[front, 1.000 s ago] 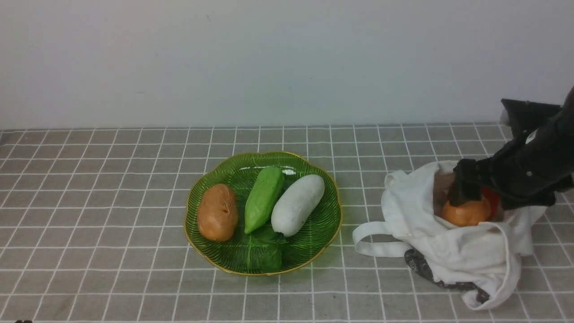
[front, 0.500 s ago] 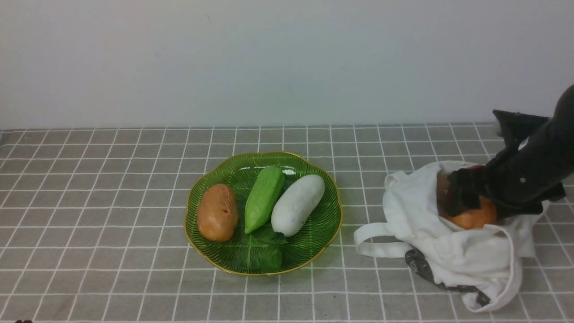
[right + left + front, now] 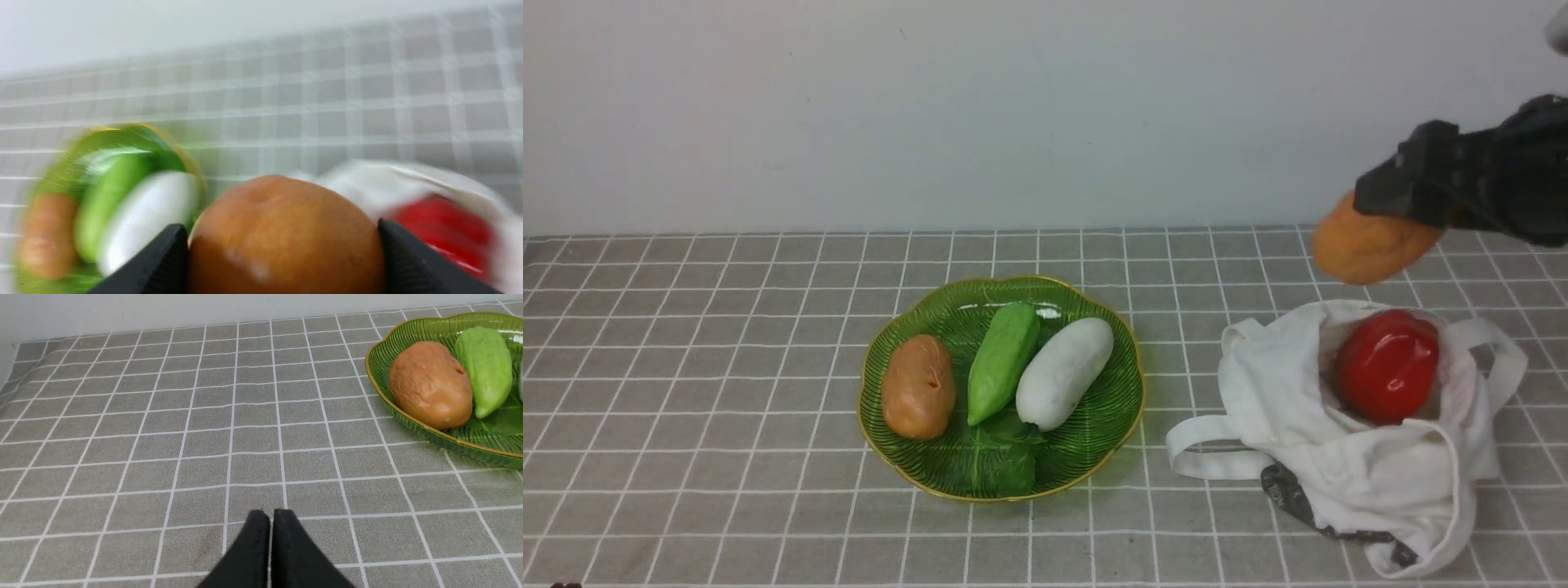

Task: Take vegetables from bag on grey coffee tablecloth place on plate.
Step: 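Take the potato out of the bag and place it in the dish with the right gripper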

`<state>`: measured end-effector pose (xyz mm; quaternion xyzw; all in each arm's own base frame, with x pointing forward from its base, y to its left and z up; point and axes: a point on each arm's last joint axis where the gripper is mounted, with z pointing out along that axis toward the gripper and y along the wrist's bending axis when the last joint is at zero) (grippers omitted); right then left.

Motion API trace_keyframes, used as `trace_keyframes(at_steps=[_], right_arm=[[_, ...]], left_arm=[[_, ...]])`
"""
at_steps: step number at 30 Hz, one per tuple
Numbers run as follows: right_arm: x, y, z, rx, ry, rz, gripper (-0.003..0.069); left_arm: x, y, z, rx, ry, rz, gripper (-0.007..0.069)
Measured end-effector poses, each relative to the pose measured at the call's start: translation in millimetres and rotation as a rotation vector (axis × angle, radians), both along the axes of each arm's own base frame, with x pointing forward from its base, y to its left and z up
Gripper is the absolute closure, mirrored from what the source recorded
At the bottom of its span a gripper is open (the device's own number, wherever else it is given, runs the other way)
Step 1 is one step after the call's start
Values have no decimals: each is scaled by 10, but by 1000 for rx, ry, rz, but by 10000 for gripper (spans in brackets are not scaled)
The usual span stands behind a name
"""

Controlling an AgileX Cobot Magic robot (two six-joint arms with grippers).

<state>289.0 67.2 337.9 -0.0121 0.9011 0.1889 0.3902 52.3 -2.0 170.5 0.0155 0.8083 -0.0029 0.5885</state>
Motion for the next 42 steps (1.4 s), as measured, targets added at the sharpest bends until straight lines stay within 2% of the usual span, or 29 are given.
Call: trace_keyframes(at_steps=[1,5,9,12,18,26,28,32,34,39,41,42], right_arm=[[-26,237,7,13,-32,89,140],[-19,760,-157,9,-56,251,140],[36,1121,-447,-9,-22,320,140],[143,1438,-818,-44,48,374,140],[383,1740,-1192,-75,154,431,140],[503,1864,-1546,-104,276,469,140],[508,1867,-1562,-105,278,468,127],[534,1880,-1512,-113,268,481,11],[561,1869,-1444,-120,285,496,-18],[634,1818,-1191,-170,299,516,-31],[664,1772,-994,-201,292,498,-23],[647,1714,-756,-233,258,473,13]], left_arm=[[0,0,0,0,0,0,630],[0,0,0,0,0,0,630],[0,0,0,0,0,0,630],[0,0,0,0,0,0,630],[0,0,0,0,0,0,630],[0,0,0,0,0,0,630],[0,0,0,0,0,0,630],[0,0,0,0,0,0,630],[0,0,0,0,0,0,630],[0,0,0,0,0,0,630],[0,0,0,0,0,0,630],[0,0,0,0,0,0,630]])
